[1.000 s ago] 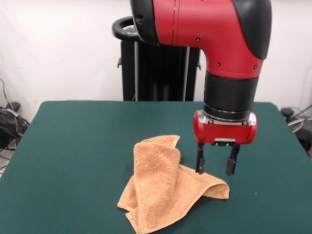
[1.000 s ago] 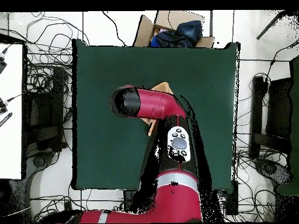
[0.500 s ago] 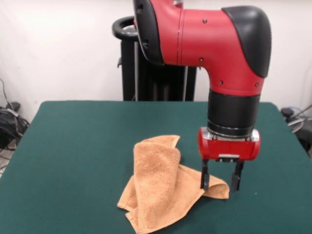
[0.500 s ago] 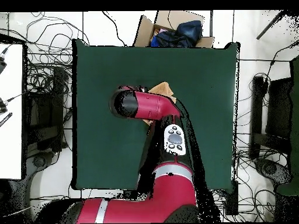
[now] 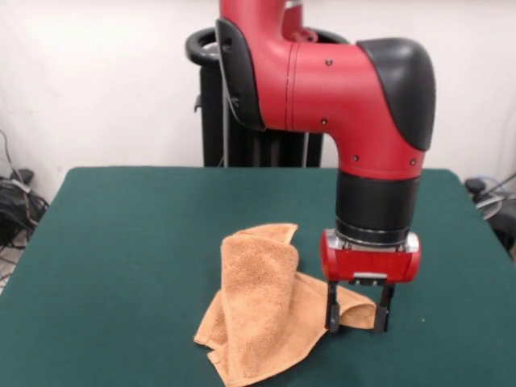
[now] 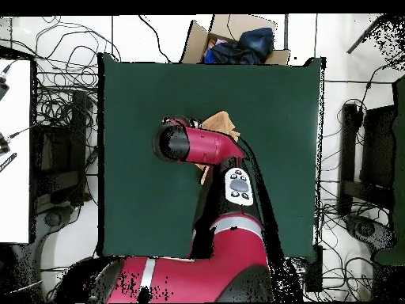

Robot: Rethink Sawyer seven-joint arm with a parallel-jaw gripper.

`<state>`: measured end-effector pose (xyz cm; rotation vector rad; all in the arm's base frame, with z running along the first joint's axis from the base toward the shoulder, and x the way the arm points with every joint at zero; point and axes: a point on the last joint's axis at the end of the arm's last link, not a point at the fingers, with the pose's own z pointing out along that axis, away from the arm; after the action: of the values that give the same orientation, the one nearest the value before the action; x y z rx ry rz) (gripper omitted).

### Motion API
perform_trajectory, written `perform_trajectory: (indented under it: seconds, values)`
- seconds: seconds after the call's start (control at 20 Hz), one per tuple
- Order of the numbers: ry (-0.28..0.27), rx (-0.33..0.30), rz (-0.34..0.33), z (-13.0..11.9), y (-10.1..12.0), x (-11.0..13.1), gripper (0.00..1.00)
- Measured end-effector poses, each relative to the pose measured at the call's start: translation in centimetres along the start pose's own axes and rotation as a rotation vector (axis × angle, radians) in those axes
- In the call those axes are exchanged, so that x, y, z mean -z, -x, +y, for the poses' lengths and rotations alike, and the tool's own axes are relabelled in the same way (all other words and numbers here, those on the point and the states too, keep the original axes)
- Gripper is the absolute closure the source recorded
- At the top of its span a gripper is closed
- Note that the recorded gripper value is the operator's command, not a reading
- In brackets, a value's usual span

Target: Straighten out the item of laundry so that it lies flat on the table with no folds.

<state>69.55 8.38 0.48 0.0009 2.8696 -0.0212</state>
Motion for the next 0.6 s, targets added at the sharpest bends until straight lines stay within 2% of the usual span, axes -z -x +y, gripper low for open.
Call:
perform_trajectory:
  seconds: [0.35, 0.6]
  values:
    - [0.022, -0.021, 0.027, 0.0, -1.0, -1.5, 0.0]
    - [0.052, -0.043, 0.044, 1.0, -1.5, -2.4, 0.0]
